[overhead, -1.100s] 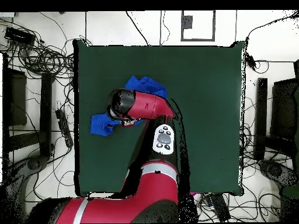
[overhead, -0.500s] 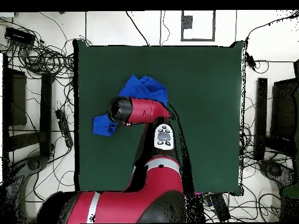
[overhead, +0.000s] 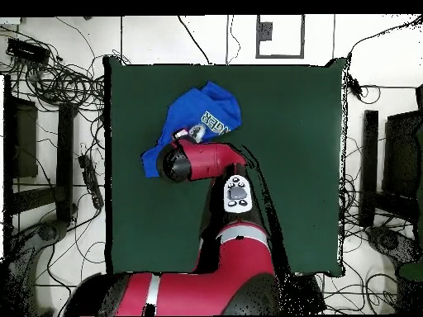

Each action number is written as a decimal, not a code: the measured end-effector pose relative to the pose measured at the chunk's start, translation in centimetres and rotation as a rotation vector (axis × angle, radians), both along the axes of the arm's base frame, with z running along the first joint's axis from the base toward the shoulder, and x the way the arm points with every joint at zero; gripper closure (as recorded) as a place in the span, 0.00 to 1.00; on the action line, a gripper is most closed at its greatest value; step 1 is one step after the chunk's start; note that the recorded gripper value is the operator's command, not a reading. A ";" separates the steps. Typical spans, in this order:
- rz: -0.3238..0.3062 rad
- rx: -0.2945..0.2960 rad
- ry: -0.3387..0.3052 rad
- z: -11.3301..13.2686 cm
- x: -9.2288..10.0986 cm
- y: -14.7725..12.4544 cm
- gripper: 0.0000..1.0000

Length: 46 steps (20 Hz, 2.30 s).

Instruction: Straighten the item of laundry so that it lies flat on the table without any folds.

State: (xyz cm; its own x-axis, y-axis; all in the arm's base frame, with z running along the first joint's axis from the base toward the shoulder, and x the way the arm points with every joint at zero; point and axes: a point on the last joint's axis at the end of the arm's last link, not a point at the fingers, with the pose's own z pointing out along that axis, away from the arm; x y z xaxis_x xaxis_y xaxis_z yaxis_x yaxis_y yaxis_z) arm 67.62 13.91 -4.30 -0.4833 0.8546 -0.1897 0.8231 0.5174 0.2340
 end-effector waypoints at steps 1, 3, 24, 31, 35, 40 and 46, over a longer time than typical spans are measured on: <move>0.007 0.005 -0.034 0.0 0.4 -0.4 1.00; 0.018 0.016 -0.098 0.0 1.3 -1.3 1.00; 0.097 0.107 -0.251 -0.5 5.1 -3.6 1.00; 0.040 0.288 -0.281 -2.1 6.8 -2.5 1.00; -0.012 0.399 -0.290 -2.6 7.6 -1.0 1.00; -0.042 0.510 -0.296 -2.4 8.1 2.0 1.00; -0.054 0.599 -0.255 -1.7 8.2 5.3 1.00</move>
